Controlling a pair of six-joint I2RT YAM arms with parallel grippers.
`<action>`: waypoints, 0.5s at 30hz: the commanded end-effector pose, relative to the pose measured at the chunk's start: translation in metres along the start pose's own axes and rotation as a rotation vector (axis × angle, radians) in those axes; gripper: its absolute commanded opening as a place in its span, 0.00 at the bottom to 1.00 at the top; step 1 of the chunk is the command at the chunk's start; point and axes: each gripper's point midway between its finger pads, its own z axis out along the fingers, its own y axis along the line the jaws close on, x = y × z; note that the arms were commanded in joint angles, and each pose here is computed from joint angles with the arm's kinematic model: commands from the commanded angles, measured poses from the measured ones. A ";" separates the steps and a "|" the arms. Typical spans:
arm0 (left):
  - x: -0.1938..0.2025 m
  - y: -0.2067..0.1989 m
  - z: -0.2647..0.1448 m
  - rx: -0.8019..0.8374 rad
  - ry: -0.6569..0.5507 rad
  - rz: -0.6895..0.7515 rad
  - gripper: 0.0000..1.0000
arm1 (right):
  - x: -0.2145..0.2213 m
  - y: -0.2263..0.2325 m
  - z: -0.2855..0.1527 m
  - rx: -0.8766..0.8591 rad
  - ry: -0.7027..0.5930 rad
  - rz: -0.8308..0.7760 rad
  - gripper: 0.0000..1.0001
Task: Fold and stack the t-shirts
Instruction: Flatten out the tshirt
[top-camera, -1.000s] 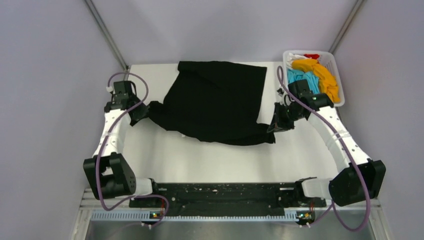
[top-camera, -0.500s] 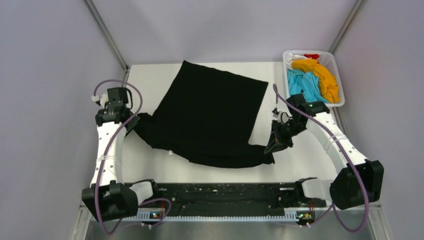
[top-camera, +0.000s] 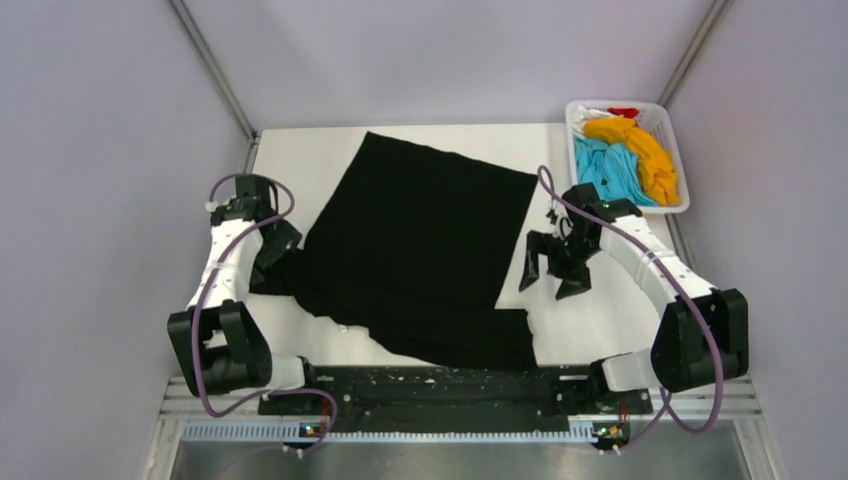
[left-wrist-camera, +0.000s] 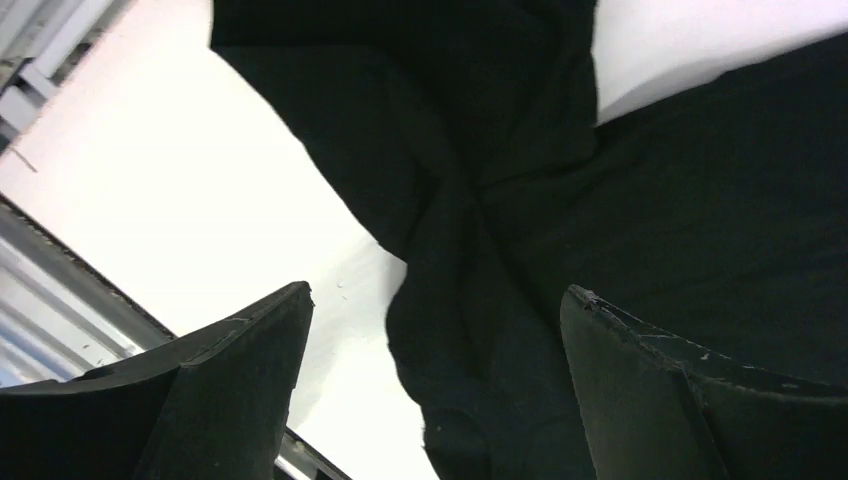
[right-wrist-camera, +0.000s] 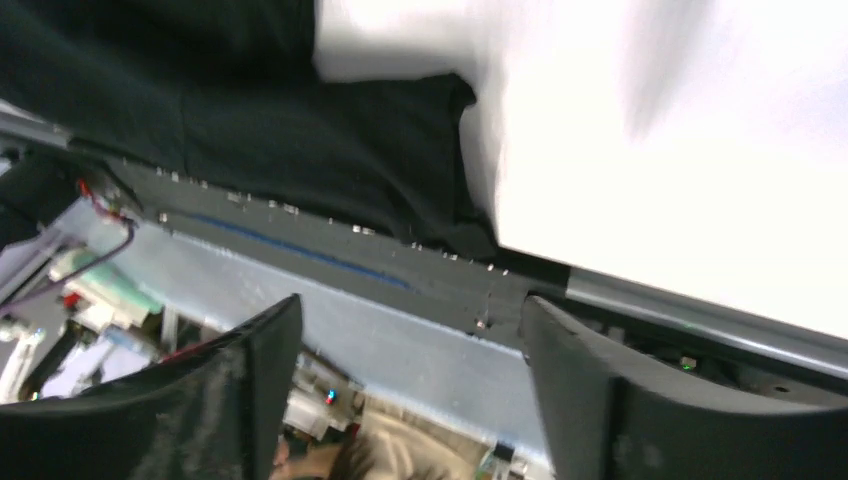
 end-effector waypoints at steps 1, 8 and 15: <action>-0.015 -0.034 -0.023 0.192 -0.025 -0.052 0.99 | -0.089 0.023 -0.033 -0.026 -0.388 -0.099 0.95; 0.048 -0.097 -0.022 0.511 0.187 0.020 0.99 | -0.203 0.095 -0.022 -0.085 -0.667 -0.356 0.99; 0.090 -0.113 0.010 0.499 0.312 0.065 0.99 | -0.303 0.133 0.017 -0.058 -0.703 -0.451 0.99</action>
